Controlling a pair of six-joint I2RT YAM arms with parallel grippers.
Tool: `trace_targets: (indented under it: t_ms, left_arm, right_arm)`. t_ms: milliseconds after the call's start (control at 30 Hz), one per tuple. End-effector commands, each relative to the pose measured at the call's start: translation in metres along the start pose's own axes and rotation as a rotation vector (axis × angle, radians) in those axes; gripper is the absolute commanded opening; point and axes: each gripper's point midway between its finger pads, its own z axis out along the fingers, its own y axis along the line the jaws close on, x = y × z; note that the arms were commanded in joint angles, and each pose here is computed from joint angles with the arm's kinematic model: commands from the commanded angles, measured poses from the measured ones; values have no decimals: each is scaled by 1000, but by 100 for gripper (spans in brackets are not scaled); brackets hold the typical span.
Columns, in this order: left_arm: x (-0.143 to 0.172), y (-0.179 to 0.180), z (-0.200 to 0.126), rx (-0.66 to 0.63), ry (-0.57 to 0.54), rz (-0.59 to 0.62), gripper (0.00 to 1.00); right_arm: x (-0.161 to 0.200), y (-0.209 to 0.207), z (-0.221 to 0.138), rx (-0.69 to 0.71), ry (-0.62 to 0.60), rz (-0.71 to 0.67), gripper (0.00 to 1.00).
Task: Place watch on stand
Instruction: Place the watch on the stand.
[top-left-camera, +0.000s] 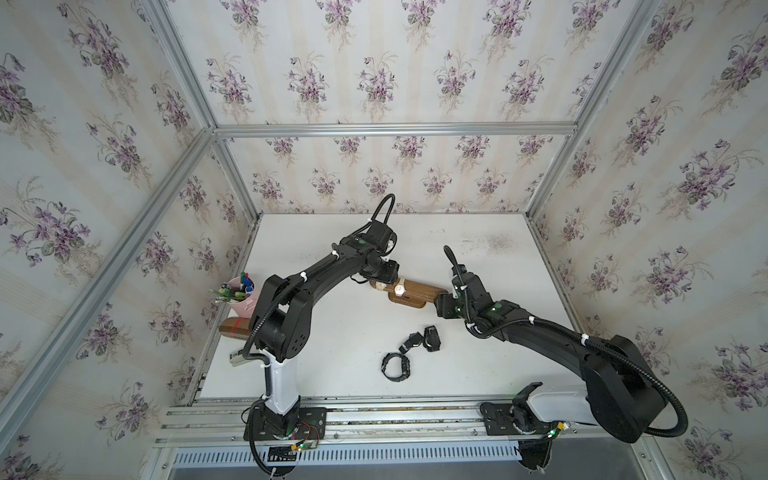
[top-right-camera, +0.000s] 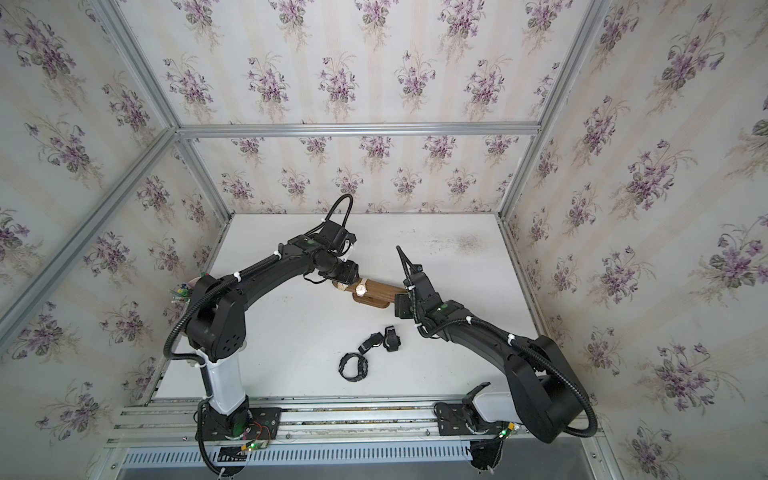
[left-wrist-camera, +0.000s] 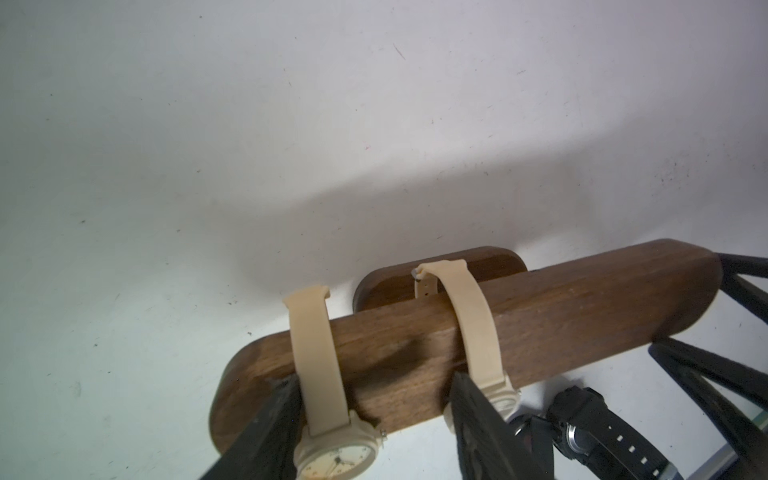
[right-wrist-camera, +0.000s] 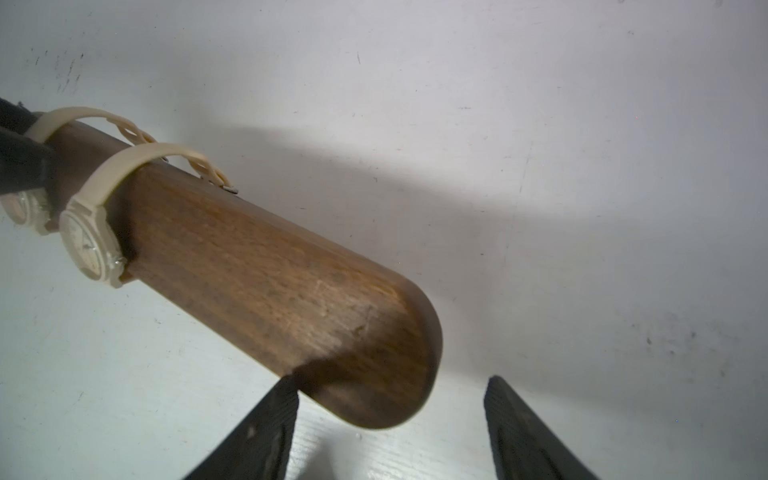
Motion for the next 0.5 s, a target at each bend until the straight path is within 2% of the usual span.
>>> trace_targets:
  t_ms: [0, 467]
  left_arm:
    - [1, -9, -1, 31, -7, -7, 59]
    - [-7, -22, 0, 40, -23, 10, 60]
  right_arm:
    - [-6, 5, 1, -22, -16, -6, 72]
    - [-8, 3, 3, -11, -22, -10, 71]
